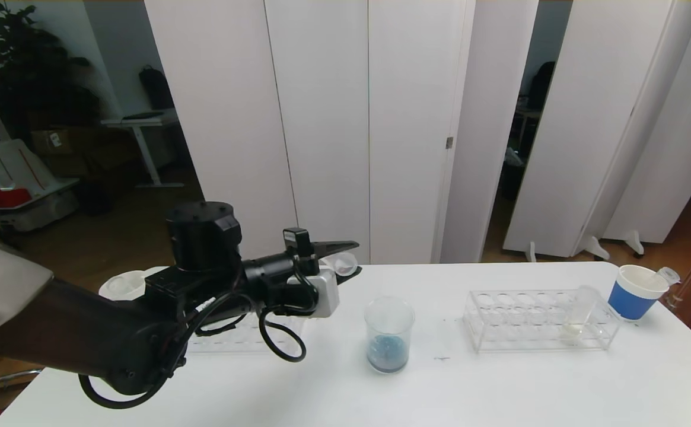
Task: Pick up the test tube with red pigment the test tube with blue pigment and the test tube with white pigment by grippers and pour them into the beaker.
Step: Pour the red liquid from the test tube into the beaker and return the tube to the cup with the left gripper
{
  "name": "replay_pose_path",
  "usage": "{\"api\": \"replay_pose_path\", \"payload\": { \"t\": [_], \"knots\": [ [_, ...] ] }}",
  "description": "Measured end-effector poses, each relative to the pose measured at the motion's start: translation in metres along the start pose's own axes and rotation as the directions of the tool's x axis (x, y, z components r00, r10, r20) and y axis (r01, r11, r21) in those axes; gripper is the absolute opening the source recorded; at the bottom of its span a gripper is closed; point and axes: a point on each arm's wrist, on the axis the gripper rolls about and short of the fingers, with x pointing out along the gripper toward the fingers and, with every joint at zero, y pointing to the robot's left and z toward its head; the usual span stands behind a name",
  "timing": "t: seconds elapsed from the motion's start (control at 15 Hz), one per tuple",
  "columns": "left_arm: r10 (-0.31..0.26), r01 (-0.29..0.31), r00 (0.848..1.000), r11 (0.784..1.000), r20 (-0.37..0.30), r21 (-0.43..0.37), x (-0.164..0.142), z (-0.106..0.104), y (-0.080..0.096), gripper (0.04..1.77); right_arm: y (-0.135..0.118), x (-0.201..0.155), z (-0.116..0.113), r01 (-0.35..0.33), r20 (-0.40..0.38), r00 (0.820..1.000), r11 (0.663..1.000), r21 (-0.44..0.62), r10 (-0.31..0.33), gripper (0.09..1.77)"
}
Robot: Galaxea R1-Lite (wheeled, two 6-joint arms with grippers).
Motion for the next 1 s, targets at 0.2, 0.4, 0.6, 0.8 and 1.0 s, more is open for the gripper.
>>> {"api": "replay_pose_path", "payload": {
  "t": [0.2, 0.4, 0.6, 0.8, 1.0],
  "knots": [
    [-0.017, 0.017, 1.0, 1.0, -0.006, -0.01, -0.007, 0.007, 0.009, 0.58, 0.0, 0.0, 0.0, 0.0, 0.0, 1.0, 1.0, 0.0, 0.0, 1.74],
    [-0.004, 0.005, 1.0, 1.0, 0.008, -0.004, -0.011, 0.012, 0.013, 0.58, 0.0, 0.0, 0.0, 0.0, 0.0, 1.0, 1.0, 0.0, 0.0, 1.74],
    [0.021, -0.022, 0.999, 1.0, 0.029, 0.017, -0.02, 0.024, 0.022, 0.58, 0.0, 0.0, 0.0, 0.0, 0.0, 1.0, 1.0, 0.0, 0.0, 1.74],
    [0.04, -0.04, 0.999, 0.999, 0.011, 0.02, -0.036, 0.029, 0.03, 0.58, 0.0, 0.0, 0.0, 0.0, 0.0, 1.0, 1.0, 0.0, 0.0, 1.74],
    [-0.022, 0.022, 0.999, 0.999, -0.028, -0.025, -0.051, 0.034, 0.032, 0.58, 0.0, 0.0, 0.0, 0.0, 0.0, 1.0, 1.0, 0.0, 0.0, 1.74]
  ]
}}
